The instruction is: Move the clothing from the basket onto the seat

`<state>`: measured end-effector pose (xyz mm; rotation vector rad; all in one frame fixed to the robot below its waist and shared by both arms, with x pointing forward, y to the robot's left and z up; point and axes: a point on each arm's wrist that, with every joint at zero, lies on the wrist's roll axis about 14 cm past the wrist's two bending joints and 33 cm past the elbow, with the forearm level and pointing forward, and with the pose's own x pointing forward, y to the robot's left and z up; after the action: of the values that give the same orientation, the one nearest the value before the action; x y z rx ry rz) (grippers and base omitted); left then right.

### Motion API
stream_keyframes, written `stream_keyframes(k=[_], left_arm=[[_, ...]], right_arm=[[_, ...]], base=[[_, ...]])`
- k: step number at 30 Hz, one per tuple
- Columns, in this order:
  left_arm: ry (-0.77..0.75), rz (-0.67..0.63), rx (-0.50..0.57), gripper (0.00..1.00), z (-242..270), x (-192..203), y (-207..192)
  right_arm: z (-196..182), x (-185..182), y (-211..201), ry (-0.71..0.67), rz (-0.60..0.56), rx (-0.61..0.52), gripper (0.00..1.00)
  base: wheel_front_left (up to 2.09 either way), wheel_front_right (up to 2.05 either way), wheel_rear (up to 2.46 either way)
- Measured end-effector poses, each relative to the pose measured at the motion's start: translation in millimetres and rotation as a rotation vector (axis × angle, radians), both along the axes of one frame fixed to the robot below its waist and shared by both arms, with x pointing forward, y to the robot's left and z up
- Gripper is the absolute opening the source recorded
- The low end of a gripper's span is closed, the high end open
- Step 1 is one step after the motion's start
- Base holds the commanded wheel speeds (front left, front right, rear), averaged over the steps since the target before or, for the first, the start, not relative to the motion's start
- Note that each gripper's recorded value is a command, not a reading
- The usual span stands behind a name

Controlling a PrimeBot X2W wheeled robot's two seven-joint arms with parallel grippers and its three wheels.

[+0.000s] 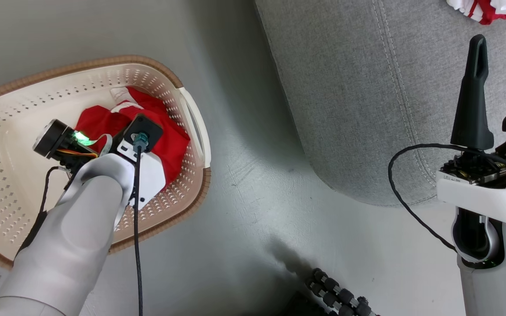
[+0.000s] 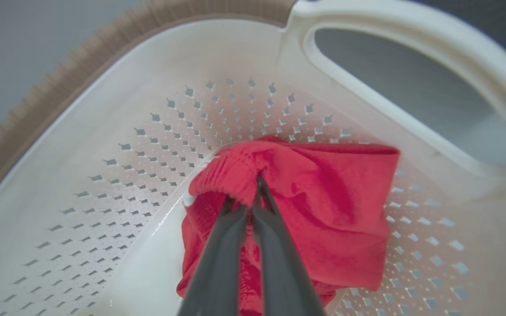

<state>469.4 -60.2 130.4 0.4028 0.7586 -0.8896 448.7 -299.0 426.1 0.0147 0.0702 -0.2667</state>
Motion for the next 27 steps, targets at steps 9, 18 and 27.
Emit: stream_keyframes(k=[9,18,27], left_arm=[[-0.083,0.054,-0.053,0.00,26,20,3],[-0.137,0.057,-0.076,0.00,50,20,5],[-0.206,0.090,-0.097,0.00,75,23,17]], right_arm=[[7,2,5,-0.026,0.012,0.015,1.00],[16,4,10,-0.050,0.029,0.016,1.00],[31,7,18,-0.089,0.053,0.016,1.00]], base=[[0.00,0.00,0.00],[0.00,0.00,0.00],[0.00,0.00,0.00]])
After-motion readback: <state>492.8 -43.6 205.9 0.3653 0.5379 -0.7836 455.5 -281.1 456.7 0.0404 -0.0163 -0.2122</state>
